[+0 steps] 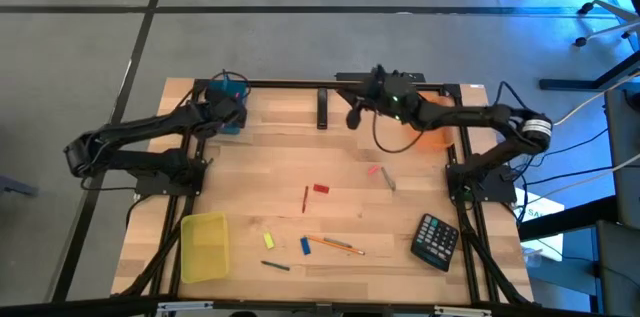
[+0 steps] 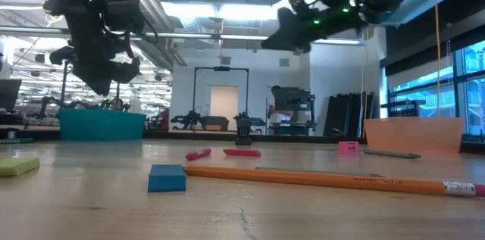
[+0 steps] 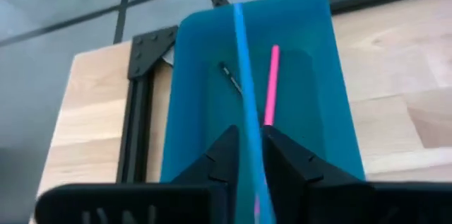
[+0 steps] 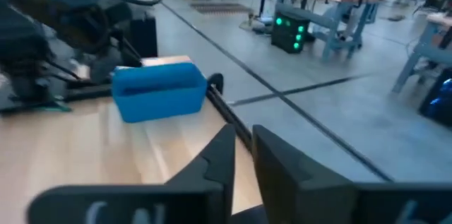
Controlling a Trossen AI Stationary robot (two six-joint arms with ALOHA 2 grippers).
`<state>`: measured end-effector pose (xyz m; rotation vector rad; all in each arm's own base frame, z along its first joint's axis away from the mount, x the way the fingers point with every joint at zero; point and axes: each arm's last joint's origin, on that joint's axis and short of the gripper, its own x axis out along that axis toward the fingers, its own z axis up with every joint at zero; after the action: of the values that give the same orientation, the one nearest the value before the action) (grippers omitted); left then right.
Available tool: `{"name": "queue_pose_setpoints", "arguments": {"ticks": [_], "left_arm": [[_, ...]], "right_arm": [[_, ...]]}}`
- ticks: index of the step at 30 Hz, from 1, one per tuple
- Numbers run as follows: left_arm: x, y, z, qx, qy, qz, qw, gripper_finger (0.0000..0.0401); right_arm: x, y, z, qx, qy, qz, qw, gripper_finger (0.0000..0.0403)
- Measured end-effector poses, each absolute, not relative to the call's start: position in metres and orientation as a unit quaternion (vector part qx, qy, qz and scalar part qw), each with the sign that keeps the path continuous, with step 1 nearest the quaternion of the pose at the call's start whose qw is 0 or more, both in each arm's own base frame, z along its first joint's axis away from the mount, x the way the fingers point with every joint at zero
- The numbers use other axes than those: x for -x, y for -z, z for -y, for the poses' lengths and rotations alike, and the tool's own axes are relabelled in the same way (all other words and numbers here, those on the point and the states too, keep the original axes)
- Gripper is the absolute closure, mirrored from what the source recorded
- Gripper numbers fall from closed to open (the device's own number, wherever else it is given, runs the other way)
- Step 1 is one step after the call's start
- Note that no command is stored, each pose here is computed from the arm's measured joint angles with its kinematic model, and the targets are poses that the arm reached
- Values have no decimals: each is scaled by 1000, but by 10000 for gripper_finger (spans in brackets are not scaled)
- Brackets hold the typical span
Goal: Sort crayons/erasers/pens/pencils in bins
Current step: Put the blue pencil into the blue bin, then put the red eraser into the orange bin
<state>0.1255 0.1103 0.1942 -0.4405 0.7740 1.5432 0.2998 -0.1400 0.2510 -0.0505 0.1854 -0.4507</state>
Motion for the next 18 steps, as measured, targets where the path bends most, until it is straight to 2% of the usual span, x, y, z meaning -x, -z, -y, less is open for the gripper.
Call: {"name": "queue_pose_setpoints", "arguments": {"ticks": [5, 11, 14, 18], "left_arm": [[-124, -188, -118, 193, -688, -352, 604, 313], [-124, -182, -126, 173, -687, -381, 595, 306], [-127, -182, -128, 167, -671, -384, 611, 306], [-138, -186, -133, 205, -603, -367, 678, 306]], "right_arm": [[-323, -253, 157, 48, 227, -108, 967, 297], [-342, -236, 174, 53, 233, -133, 962, 265], [-345, -231, 181, 43, 239, -139, 960, 264], [-347, -240, 183, -10, 230, -121, 966, 264]]}}
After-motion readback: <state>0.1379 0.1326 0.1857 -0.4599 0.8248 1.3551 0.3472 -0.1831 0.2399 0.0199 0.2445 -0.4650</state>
